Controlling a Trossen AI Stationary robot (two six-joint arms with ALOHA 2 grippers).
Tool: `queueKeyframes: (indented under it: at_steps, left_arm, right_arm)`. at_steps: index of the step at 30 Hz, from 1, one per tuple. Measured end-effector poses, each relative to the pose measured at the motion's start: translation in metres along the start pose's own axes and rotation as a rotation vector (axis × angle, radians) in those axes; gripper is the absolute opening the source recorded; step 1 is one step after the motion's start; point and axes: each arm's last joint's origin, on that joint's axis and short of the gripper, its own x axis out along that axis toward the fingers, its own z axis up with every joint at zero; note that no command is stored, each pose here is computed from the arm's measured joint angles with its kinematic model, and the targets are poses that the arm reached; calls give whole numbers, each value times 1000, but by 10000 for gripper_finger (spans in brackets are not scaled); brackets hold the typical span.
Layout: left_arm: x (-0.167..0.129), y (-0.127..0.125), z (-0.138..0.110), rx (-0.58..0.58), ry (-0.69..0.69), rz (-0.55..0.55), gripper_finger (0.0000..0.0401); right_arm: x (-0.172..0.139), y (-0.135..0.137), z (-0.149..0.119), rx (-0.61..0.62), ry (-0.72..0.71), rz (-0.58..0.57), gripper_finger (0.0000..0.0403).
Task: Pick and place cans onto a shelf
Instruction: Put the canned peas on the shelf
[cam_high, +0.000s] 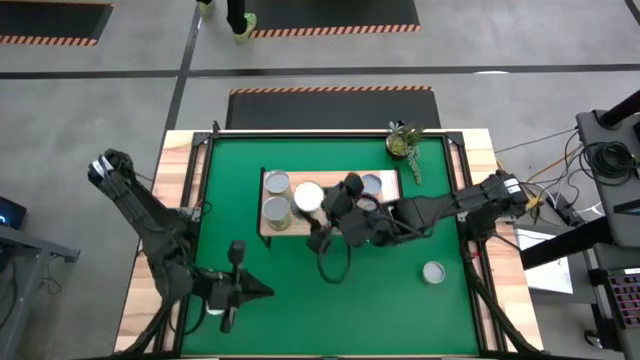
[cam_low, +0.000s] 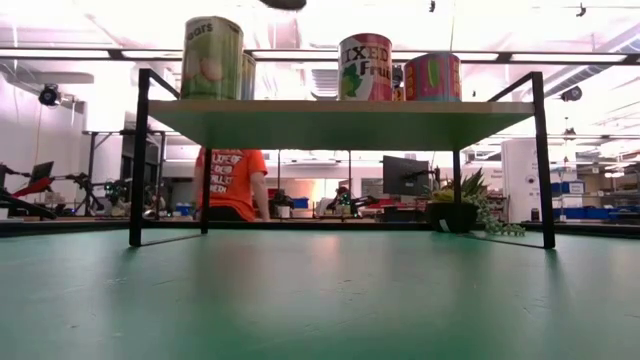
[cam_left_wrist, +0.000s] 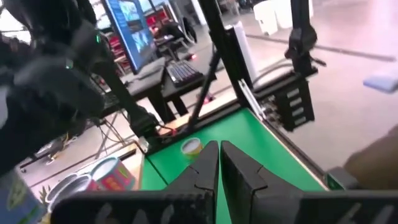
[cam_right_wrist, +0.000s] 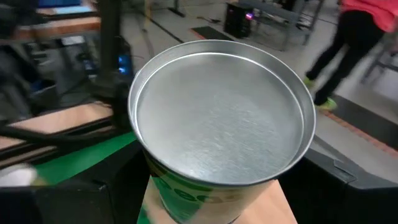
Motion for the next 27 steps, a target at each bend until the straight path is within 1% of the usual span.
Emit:
queueKeyframes:
  at_steps: [5,10,20,27]
  left_arm:
    - [-8,10,6,-31,-26,29,0]
    - [-11,13,8,-31,-31,35,0]
    - [-10,13,7,2,-21,51,0]
    - [-11,13,7,18,-22,51,0]
  right_arm:
    - [25,-19,-7,2,64,-92,293]
    - [47,-21,-21,-4,108,-135,293]
    - [49,-27,-28,52,161,-173,293]
    - [62,-25,-45,62,182,-196,293]
